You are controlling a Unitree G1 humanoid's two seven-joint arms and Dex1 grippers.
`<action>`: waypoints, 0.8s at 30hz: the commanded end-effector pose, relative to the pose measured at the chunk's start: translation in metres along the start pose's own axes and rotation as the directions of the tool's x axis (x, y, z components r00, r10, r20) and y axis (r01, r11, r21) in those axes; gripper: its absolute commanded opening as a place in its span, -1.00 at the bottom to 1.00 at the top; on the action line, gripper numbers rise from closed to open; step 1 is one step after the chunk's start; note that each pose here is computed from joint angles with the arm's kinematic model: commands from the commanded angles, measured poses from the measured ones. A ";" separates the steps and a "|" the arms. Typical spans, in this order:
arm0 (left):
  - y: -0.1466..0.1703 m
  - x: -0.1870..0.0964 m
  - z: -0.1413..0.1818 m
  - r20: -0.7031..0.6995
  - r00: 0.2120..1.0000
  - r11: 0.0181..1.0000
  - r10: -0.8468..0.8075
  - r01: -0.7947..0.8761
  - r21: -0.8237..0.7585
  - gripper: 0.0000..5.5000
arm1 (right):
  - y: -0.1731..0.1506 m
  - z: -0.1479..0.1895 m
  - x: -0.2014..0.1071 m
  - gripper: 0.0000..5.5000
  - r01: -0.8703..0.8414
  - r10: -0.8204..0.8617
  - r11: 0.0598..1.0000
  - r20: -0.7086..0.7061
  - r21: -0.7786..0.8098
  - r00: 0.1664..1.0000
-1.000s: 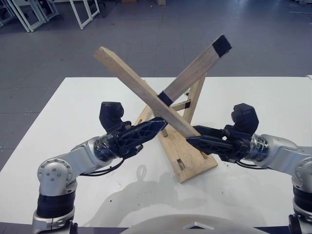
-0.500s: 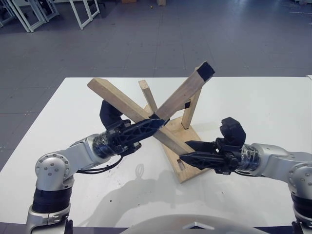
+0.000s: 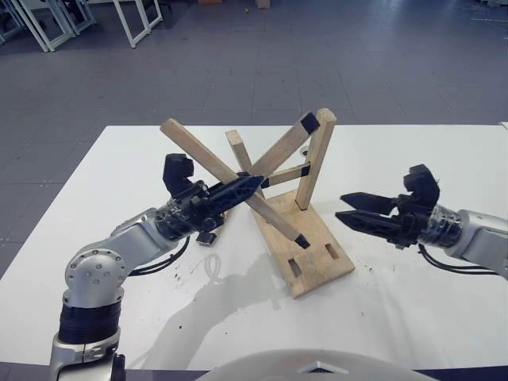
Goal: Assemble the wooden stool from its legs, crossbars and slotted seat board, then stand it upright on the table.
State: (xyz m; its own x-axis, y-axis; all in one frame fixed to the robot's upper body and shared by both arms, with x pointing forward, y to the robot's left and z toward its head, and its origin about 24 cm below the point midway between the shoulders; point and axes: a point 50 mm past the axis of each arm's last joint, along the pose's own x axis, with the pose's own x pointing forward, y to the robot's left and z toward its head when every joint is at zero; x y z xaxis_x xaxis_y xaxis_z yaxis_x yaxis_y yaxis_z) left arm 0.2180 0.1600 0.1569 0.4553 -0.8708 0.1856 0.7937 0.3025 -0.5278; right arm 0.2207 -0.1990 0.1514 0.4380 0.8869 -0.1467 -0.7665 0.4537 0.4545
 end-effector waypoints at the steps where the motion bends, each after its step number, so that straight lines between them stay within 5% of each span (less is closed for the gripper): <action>1: -0.006 0.009 -0.021 -0.129 0.992 0.976 0.007 0.021 0.217 -0.26 | -0.024 -0.027 -0.003 0.52 0.178 -0.179 0.984 -0.064 -0.013 0.982; 7: -0.003 0.010 -0.043 -0.197 0.980 0.934 -0.002 0.073 0.350 -0.26 | -0.027 -0.062 0.000 0.52 0.224 -0.225 0.974 -0.158 -0.025 0.962; 24: 0.002 -0.002 -0.076 -0.240 0.963 0.950 0.122 -0.044 0.309 -0.26 | -0.033 -0.076 0.002 0.52 0.265 -0.274 0.962 -0.199 -0.070 0.941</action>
State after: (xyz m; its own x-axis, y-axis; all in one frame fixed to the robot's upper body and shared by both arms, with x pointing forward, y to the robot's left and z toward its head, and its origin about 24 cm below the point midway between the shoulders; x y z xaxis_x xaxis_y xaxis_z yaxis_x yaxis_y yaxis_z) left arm 0.1890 0.1323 0.1005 0.4237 -0.9054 -0.0275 0.8661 0.4138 -0.2806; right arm 0.2104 -0.2078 0.0689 0.5285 0.7275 -0.4375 -0.6474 0.6787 0.3467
